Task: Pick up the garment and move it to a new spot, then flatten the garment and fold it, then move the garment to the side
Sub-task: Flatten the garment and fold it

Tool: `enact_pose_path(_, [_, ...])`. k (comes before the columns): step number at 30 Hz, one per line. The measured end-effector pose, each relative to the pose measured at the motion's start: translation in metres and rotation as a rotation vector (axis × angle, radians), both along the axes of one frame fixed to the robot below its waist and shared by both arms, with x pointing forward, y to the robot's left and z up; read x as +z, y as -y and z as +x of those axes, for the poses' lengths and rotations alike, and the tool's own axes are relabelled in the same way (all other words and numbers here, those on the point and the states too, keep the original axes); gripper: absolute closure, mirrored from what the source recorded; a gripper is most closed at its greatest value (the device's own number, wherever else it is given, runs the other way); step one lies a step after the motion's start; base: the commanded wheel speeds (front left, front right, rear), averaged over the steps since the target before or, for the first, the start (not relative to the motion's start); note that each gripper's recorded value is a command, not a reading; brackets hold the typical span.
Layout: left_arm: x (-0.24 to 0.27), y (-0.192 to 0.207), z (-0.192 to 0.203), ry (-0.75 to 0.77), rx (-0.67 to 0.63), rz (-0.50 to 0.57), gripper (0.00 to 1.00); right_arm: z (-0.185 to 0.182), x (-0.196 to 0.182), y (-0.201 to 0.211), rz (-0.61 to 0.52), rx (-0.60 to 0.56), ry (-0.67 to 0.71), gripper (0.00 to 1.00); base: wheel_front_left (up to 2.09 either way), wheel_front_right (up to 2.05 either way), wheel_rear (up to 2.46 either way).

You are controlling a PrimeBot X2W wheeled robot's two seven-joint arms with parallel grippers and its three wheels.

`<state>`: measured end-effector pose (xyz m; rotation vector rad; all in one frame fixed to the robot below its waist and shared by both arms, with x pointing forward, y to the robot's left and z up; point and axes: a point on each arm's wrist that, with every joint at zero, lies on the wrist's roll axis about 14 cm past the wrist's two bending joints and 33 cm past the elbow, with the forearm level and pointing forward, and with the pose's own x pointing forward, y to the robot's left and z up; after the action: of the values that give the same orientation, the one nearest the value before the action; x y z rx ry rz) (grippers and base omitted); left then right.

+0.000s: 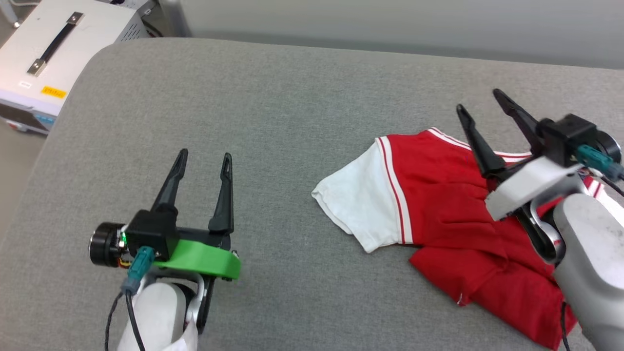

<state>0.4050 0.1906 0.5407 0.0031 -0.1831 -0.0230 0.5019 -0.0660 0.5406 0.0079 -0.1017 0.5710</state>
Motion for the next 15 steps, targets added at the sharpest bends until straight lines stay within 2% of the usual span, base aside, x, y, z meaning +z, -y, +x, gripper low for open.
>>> enact_pose_path(5, [0.021, 0.016, 0.023, 0.054, -0.11, 0.032, 0.0, -0.025, 0.011, 0.054, 0.032, -0.183, 0.074, 0.0, 0.0, 0.0, 0.0])
enact_pose_path(11, [0.032, 0.054, 0.055, 0.022, -0.277, 0.067, 0.0, -0.06, 0.015, 0.091, 0.059, -0.337, 0.113, 0.0, 0.0, 0.0, 0.0])
enact_pose_path(15, [0.024, 0.088, 0.073, -0.16, -0.413, 0.058, 0.0, -0.076, 0.009, 0.102, 0.063, -0.396, 0.102, 0.0, 0.0, 0.0, 0.0])
